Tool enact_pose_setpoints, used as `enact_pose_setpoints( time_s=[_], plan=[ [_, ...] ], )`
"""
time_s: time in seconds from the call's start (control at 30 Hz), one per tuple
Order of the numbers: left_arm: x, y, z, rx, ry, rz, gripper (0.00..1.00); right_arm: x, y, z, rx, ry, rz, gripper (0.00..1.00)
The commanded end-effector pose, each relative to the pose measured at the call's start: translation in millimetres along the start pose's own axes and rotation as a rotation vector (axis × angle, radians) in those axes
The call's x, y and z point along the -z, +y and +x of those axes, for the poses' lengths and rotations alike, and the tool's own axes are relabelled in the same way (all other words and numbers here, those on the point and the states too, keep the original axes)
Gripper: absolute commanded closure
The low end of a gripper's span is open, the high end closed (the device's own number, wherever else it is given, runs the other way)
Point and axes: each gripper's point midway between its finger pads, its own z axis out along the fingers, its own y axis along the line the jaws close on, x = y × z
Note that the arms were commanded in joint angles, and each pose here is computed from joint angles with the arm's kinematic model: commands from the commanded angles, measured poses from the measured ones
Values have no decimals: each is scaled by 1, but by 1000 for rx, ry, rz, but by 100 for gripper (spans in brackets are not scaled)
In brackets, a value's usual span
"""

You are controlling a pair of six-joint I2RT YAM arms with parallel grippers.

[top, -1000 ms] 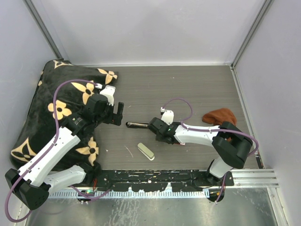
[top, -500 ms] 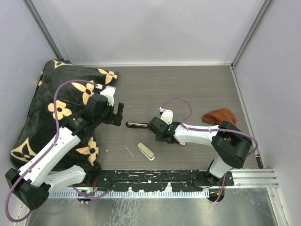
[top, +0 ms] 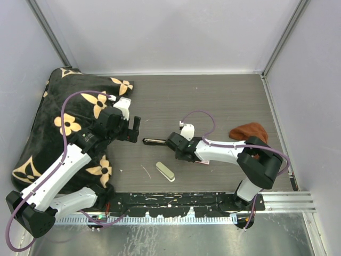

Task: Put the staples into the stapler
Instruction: Pick up the staple from the staple box.

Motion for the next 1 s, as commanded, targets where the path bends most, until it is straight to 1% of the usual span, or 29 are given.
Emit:
enact_pose_setpoints(
  time_s=[0.0, 0.4, 0.63, 0.77, 0.97],
  plan=[
    [6, -2, -15, 9, -69, 16, 2, -1, -14, 4, 16, 23, 73, 75],
    [7, -3, -16, 10, -72, 23, 2, -4, -1, 11, 21, 64, 58, 73],
    [7, -3, -15, 10, -72, 26, 2, -1, -16, 14, 49, 69, 111, 75],
    [7, -3, -15, 9, -72, 29, 2, 6, -22, 11, 73, 55, 98, 78],
    [7, -4, -16, 8, -74, 33, 2, 13, -24, 5, 98, 34, 79, 78]
  ],
)
